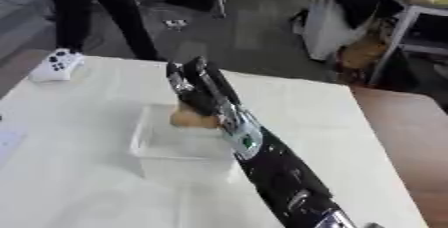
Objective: Pick up objects on the table and place them in the box.
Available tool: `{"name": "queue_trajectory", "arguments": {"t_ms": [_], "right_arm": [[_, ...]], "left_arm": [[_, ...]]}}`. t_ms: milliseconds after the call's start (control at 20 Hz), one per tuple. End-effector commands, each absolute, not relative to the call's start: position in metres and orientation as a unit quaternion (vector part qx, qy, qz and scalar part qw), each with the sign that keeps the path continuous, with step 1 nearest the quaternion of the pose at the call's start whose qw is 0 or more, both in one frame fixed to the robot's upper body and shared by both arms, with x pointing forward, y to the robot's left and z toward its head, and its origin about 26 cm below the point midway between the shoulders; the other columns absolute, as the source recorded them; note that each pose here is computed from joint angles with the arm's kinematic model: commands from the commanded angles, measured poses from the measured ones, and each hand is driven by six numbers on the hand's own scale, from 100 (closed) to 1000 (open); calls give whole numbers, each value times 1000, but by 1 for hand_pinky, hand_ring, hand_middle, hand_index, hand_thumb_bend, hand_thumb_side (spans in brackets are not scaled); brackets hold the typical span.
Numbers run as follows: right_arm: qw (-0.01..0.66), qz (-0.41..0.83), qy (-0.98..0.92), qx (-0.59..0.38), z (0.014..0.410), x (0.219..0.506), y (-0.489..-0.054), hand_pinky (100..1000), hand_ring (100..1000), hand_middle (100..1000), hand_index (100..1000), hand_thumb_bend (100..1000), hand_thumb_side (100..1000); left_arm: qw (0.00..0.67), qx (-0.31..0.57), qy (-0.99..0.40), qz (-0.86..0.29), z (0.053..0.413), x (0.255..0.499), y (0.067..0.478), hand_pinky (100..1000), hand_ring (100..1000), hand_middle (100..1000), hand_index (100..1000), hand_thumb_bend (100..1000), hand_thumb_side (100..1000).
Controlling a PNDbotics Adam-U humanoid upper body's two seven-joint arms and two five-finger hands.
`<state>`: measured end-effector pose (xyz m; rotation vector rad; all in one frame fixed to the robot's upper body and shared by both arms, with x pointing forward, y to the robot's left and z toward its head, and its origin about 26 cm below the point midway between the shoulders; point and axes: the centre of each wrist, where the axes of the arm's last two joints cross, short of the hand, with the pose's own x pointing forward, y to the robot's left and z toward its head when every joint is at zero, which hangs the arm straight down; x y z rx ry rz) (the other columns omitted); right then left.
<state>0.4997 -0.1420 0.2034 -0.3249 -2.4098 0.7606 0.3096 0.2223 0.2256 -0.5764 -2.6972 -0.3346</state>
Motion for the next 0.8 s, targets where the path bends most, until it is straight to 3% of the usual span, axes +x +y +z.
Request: {"name": "queue_trajectory", "arguments": {"t_ms": [50,800], "right_arm": [[267,272,-916,-126,219,500,-139,100,100,100,331,100,860],[198,209,-950,-121,204,496,-132,100,100,100,349,100,868]], "left_arm": [[163,-212,-956,-123,235,307,221,453,674,775,728,742,726],[155,-219,-955,-125,239,307,219,456,673,773,728,746,720]]}}
